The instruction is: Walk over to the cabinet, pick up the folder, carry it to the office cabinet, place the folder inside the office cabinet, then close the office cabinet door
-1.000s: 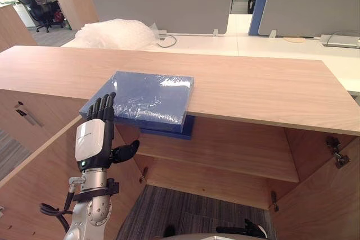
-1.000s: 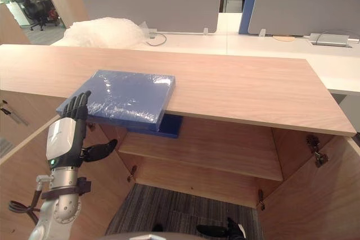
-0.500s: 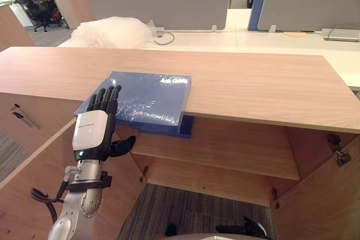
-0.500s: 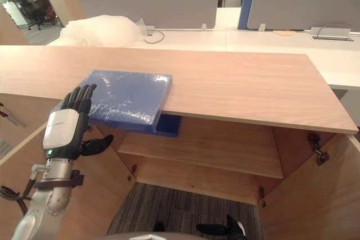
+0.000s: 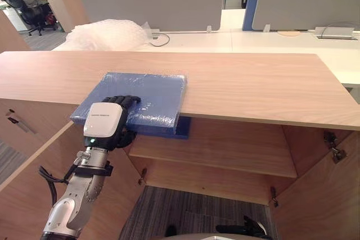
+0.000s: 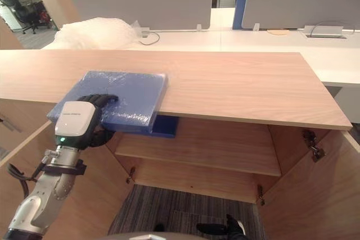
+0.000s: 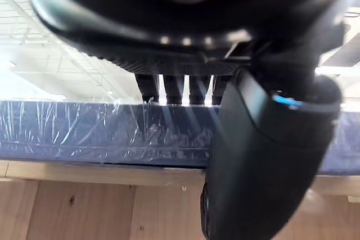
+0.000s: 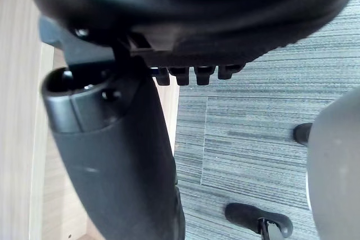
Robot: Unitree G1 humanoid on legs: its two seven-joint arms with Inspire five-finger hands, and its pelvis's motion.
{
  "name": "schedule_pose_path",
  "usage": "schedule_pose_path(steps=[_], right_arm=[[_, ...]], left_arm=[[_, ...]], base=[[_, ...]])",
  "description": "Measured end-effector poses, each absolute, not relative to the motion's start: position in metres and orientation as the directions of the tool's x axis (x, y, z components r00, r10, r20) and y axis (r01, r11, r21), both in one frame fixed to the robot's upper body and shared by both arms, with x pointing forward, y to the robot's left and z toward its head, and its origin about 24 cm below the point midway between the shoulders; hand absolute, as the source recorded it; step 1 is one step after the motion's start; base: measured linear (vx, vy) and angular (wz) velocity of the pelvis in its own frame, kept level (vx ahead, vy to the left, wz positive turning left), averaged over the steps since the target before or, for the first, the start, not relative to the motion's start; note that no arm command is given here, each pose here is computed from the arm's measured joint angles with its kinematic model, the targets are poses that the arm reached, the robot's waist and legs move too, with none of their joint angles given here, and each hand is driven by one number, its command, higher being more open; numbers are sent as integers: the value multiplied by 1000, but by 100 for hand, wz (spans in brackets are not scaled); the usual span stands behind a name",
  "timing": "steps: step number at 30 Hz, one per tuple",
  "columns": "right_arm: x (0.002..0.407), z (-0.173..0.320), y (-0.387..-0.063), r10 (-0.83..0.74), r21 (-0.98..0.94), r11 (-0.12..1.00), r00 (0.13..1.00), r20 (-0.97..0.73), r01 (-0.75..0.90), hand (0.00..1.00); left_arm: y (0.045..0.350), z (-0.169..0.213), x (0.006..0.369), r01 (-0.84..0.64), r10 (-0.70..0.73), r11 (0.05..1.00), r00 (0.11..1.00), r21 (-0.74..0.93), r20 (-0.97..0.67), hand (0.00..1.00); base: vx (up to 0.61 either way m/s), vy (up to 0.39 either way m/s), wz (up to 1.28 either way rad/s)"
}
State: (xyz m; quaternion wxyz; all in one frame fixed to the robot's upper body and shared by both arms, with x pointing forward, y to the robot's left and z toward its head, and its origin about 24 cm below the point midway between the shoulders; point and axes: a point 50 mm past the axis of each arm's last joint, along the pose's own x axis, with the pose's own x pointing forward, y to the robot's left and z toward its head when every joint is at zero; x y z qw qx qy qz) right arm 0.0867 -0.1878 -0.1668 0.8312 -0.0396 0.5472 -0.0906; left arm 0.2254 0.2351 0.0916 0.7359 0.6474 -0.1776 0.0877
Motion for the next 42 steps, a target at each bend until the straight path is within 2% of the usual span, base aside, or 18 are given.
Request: schedule_pose_path(steps=[6,13,16,18,19,21,23,25,26,28,31,36,42], right_arm=[[88,-166,-191,-198,-170,980,389,-900,106,100],[89,-166,-189,-197,-167,980,391,-899,109,100],[94,-162,-185,-188,-142,981,435,-881,135,100],[104,-153,-184,-194,-116,976,504,-842,183,100],[111,-146,-183,-193,-92,974,553,-811,205,100],[134,-111,-183,-185,5,968,727,-661,251,100],[148,-80,-184,-194,83,958,835,-515,273,100],[159,-43,-189,-274,163,925,898,-343,344,100],[160,-33,-191,-314,179,909,901,-299,376,100],[163,5,-197,-474,165,854,869,-145,493,100],[163,34,-206,-597,136,792,802,-25,595,100],[160,59,-210,-701,67,713,706,103,698,100],[161,89,-201,-716,64,684,652,251,727,100]], left_arm=[[236,106,239,-433,-116,114,888,894,444,0],[230,116,241,-488,-99,153,858,859,505,0],[221,127,221,-523,-60,272,829,808,556,0],[215,134,208,-536,-50,355,807,766,588,0],[213,138,201,-538,-38,413,796,735,604,0],[215,150,184,-535,35,592,764,603,644,0],[219,154,173,-544,129,691,741,477,659,0],[228,154,159,-572,278,763,709,299,648,0],[231,153,154,-581,325,776,701,244,635,0],[240,144,136,-595,512,803,669,-24,539,0],[243,132,127,-626,666,738,618,-250,419,0],[233,124,130,-579,707,704,632,-412,319,0],[220,123,137,-506,660,735,685,-451,309,0]], base=[[-21,7,-8],[0,0,0],[12,-5,-1],[45,-17,-1],[41,-24,-1],[28,-28,-2],[3,-28,-5],[-11,-23,-5],[-15,-7,-9],[-17,6,-12],[-29,11,-7],[-30,3,-4],[-20,-3,-3]])
